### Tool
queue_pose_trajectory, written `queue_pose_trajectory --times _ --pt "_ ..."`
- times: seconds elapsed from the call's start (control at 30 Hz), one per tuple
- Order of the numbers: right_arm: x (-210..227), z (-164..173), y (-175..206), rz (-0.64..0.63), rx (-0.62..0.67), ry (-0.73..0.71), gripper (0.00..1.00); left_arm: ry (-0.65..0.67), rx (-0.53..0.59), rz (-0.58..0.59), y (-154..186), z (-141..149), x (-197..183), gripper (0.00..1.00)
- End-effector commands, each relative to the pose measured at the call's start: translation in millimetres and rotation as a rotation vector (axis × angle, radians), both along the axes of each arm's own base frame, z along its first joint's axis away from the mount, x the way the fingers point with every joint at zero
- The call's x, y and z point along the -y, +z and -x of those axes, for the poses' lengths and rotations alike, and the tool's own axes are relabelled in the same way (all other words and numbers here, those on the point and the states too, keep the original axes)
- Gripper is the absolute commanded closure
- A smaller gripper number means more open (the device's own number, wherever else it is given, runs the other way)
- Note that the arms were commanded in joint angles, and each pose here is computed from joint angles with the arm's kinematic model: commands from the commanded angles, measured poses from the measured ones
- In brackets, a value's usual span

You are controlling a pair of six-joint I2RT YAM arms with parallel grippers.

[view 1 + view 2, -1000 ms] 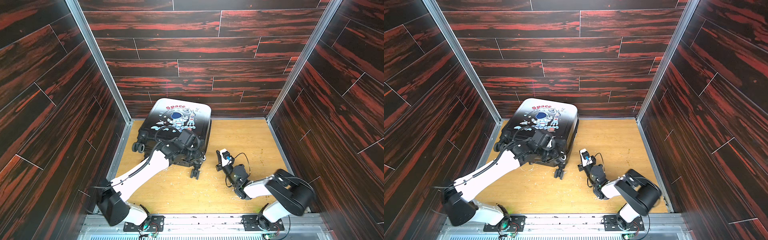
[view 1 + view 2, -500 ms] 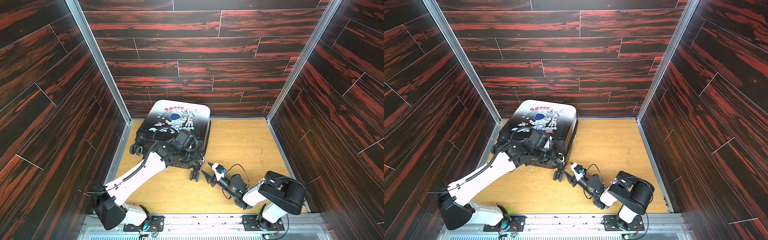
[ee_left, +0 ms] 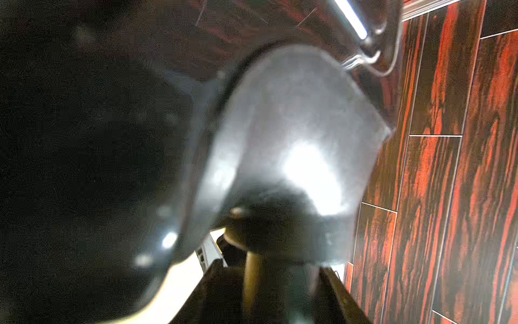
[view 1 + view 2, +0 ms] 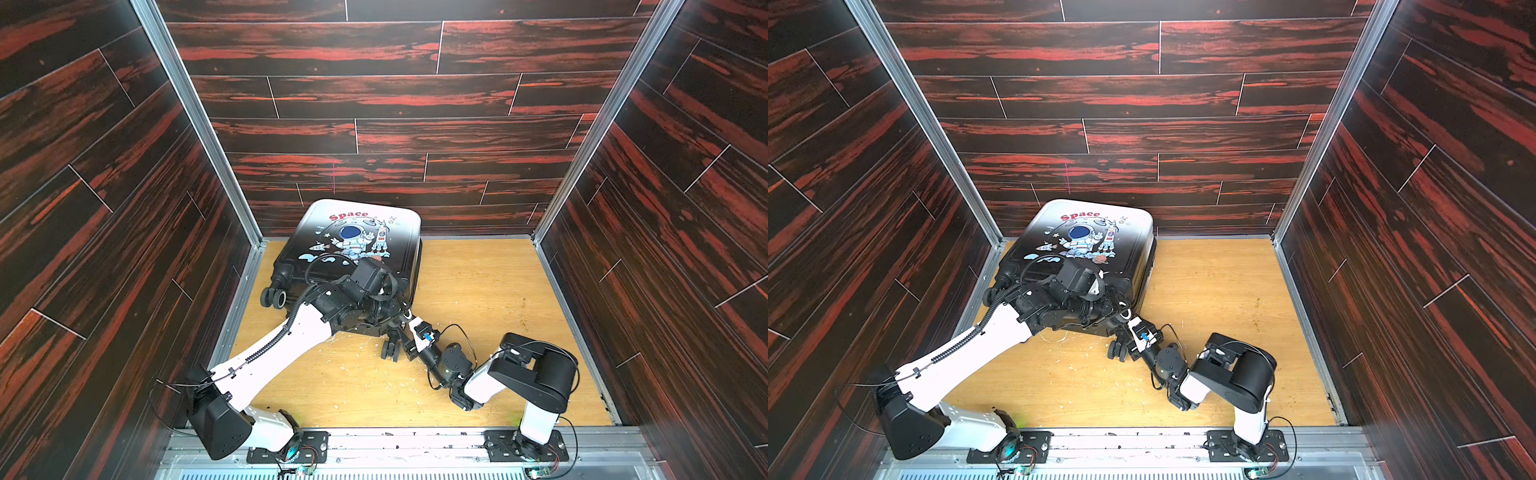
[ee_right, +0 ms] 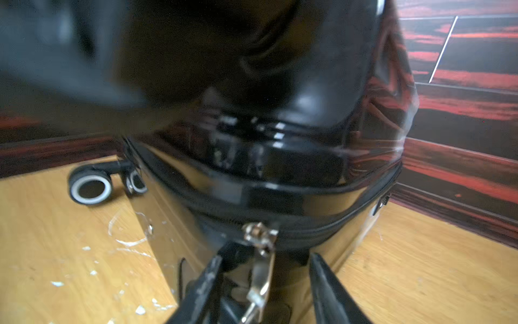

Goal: Open the suitcase zippers
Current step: Unzip the zipper on the suitcase.

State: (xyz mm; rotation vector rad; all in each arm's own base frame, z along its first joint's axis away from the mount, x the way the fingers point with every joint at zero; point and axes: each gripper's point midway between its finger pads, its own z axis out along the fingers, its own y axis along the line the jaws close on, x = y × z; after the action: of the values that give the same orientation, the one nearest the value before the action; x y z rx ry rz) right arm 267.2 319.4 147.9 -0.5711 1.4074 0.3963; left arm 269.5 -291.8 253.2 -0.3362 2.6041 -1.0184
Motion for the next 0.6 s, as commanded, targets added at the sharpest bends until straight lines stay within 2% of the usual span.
queue_pose_trajectory --times 0.0,0.17,0.27,0.53,0.57 --pt "7 -12 2 -0.001 0.017 -0.084 0.59 0.020 0.124 0.220 81 -7 16 1.00" --pt "2 -14 8 0.002 0.041 -0.078 0.86 0.019 0.115 0.211 75 -4 15 1.00" --pt "5 -16 15 -0.003 0.054 -0.083 0.98 0.018 0.109 0.199 69 0 11 1.00" --pt "22 -19 27 -0.037 0.057 -0.091 1.00 0.014 0.105 0.154 53 9 -1 1.00" --pt "25 -19 26 -0.031 0.050 -0.092 1.00 0.012 0.085 0.117 44 13 -6 1.00"
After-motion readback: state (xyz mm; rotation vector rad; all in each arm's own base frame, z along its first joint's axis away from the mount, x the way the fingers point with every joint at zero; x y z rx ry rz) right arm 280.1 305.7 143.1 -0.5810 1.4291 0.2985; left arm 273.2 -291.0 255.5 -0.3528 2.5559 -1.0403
